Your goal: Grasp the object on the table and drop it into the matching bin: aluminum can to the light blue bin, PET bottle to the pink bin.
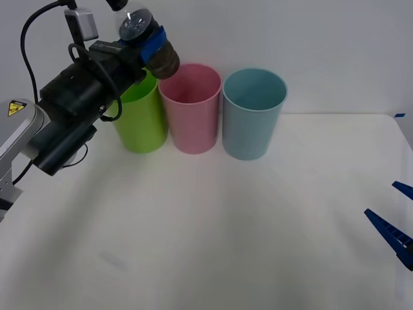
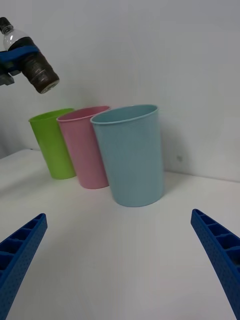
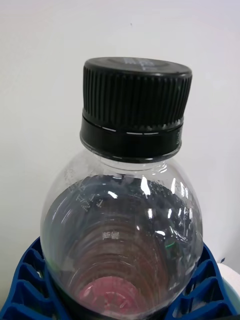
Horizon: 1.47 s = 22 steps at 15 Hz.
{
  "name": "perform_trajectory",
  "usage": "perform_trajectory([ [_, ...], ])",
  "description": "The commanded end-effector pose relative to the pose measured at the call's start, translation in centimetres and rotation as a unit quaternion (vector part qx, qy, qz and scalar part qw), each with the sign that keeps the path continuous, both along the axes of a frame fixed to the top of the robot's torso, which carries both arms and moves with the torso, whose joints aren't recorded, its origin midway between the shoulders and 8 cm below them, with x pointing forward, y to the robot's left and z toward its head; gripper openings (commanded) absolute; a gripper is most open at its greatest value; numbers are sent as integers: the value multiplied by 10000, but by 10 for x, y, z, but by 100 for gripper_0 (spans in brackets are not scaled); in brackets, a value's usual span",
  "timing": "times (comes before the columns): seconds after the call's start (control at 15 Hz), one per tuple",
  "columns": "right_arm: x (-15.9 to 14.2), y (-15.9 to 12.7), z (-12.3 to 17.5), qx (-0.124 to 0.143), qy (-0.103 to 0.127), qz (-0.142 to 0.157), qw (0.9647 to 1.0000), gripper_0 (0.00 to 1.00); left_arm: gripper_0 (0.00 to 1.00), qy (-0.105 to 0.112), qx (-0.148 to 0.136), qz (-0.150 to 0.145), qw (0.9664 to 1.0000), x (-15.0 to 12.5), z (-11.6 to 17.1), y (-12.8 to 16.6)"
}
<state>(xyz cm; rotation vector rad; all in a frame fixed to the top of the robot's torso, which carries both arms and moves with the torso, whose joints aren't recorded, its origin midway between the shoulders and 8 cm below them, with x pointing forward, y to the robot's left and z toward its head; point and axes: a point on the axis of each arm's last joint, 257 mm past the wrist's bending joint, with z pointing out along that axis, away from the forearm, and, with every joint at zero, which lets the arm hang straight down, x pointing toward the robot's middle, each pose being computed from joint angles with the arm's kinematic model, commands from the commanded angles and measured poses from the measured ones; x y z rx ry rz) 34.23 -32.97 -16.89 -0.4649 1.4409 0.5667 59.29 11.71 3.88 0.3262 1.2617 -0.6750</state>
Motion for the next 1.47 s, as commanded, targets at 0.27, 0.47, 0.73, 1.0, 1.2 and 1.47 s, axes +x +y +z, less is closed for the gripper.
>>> perform_trajectory([
  [0.27, 0, 0, 0, 0, 0, 0, 10000, 100, 0, 53, 360, -28, 9993, 39, 4, -35],
  [0.47, 0, 0, 0, 0, 0, 0, 10000, 100, 0, -19, 479, 14, 9988, 50, 7, -48],
  [0.73, 0, 0, 0, 0, 0, 0, 10000, 100, 0, -51, 521, 6, 9986, 49, 2, -60],
  [1.0, 0, 0, 0, 0, 0, 0, 10000, 100, 0, -122, 549, 87, 9984, 52, 7, -63],
  [1.2, 0, 0, 0, 0, 0, 0, 10000, 100, 0, -146, 617, 114, 9979, 53, 5, -64],
  [1.47, 0, 0, 0, 0, 0, 0, 10000, 100, 97, -156, 593, 133, 9980, 54, 7, -65],
])
